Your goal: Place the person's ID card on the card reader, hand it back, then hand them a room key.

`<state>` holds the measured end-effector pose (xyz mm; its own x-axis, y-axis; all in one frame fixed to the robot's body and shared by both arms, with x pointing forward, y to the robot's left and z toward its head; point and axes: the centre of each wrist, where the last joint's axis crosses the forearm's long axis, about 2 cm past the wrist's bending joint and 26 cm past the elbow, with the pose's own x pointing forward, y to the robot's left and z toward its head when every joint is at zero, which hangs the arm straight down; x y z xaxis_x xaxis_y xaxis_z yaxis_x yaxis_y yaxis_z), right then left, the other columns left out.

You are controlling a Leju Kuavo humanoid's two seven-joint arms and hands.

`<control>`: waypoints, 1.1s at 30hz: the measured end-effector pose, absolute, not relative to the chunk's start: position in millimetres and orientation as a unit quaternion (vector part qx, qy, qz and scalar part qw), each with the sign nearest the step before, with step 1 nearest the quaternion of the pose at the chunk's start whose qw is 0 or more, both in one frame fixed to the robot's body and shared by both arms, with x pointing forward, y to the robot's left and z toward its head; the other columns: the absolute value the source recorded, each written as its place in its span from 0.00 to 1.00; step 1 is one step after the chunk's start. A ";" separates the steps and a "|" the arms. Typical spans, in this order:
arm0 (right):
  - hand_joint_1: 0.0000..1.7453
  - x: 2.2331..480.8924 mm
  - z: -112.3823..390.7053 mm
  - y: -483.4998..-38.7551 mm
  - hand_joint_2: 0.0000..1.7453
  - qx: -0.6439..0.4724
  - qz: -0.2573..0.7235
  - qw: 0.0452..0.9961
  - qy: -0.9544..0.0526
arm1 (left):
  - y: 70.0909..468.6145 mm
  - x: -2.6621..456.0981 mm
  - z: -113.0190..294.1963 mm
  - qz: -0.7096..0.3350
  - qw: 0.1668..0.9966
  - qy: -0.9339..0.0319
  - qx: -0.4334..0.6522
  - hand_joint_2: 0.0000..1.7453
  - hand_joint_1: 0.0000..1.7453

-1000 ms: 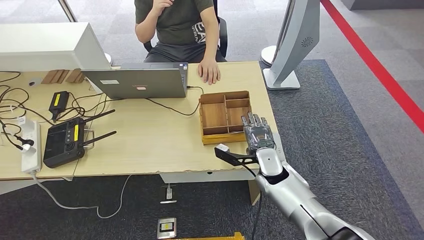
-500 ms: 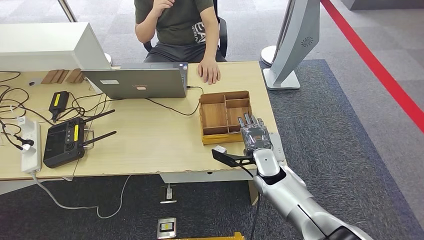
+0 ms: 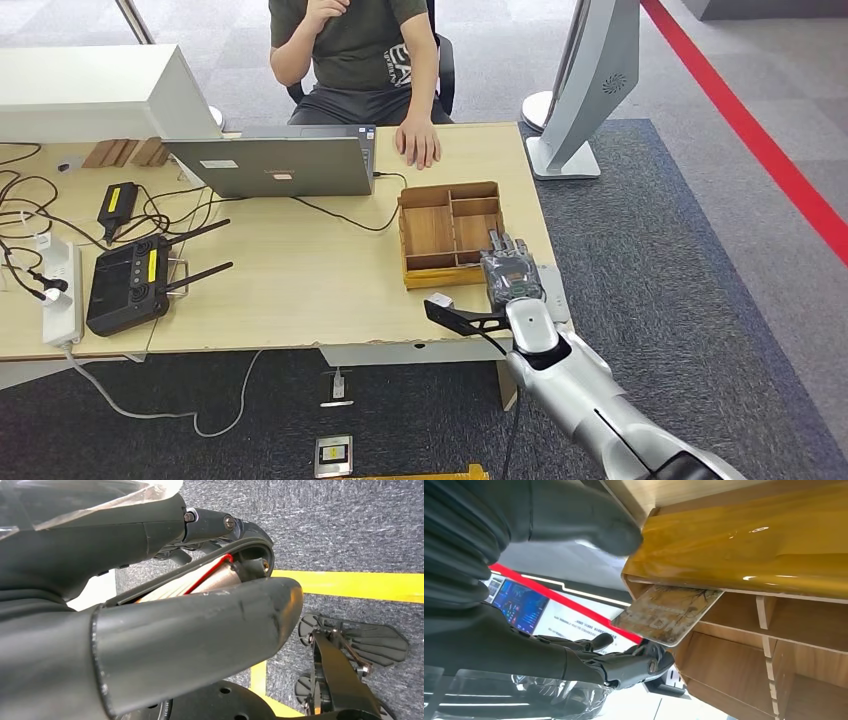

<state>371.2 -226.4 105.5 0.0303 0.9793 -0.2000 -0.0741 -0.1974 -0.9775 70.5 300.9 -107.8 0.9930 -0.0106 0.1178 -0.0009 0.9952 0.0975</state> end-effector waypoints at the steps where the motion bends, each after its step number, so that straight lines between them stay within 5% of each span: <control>1: 1.00 371.6 106.0 -226.2 1.00 -0.539 0.555 0.474 -0.420 | 300.9 70.5 -107.8 -0.002 0.997 -0.059 0.049 0.00 0.00; 33: 1.00 370.2 109.1 -204.6 1.00 -0.503 0.558 0.479 -0.454 | 300.5 70.9 -107.7 0.003 0.998 -0.043 0.053 0.00 0.00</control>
